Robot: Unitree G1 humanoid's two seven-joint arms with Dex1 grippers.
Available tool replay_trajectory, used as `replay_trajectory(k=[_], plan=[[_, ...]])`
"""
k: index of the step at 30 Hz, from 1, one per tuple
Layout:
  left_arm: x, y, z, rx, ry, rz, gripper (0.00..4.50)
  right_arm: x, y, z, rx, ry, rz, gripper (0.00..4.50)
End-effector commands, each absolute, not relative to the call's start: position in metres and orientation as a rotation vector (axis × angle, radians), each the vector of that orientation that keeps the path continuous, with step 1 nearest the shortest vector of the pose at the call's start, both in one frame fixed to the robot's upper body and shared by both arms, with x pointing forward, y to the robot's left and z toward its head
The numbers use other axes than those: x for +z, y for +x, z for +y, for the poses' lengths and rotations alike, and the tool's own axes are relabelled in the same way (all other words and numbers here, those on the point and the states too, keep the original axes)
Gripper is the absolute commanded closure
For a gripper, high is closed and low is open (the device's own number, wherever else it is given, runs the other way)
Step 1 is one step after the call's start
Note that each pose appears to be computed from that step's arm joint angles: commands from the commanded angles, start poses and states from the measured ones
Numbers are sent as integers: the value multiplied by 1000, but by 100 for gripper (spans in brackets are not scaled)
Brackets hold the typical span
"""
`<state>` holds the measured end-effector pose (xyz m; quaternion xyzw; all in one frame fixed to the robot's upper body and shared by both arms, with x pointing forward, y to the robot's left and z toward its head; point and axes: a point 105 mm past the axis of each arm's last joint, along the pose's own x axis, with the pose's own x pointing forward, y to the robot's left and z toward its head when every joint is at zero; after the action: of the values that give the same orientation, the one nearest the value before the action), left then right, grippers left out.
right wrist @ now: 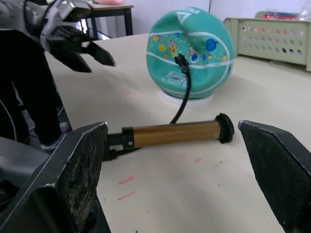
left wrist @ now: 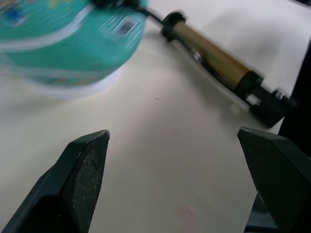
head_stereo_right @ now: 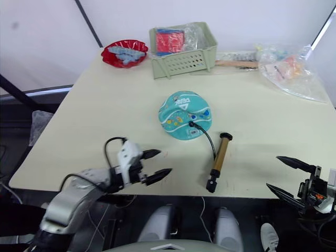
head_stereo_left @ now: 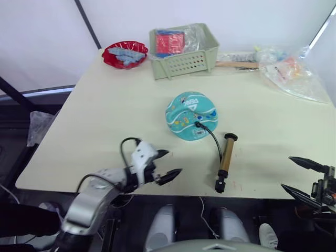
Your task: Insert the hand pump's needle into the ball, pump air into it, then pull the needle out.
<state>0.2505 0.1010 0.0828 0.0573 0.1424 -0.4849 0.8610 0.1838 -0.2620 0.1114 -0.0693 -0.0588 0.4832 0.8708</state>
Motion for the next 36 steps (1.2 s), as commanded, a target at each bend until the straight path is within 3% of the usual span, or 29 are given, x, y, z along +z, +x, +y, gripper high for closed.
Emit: replay_trajectory(k=[1, 10, 17, 26, 36], plan=[[89, 254, 65, -1082, 114, 294, 5, 120, 182, -258, 1028, -175, -147, 0], [86, 271, 10, -1168, 145, 319, 5, 120, 183, -255, 1038, -183, -152, 0], [76, 273, -9, -1173, 153, 401, 5, 120, 186, -252, 1044, -183, -157, 0], [73, 263, -35, -1137, 61, 527, 5, 118, 186, -250, 1051, -183, -158, 0], [63, 260, -50, -1083, 114, 611, 5, 116, 185, -247, 1071, -183, -157, 0]])
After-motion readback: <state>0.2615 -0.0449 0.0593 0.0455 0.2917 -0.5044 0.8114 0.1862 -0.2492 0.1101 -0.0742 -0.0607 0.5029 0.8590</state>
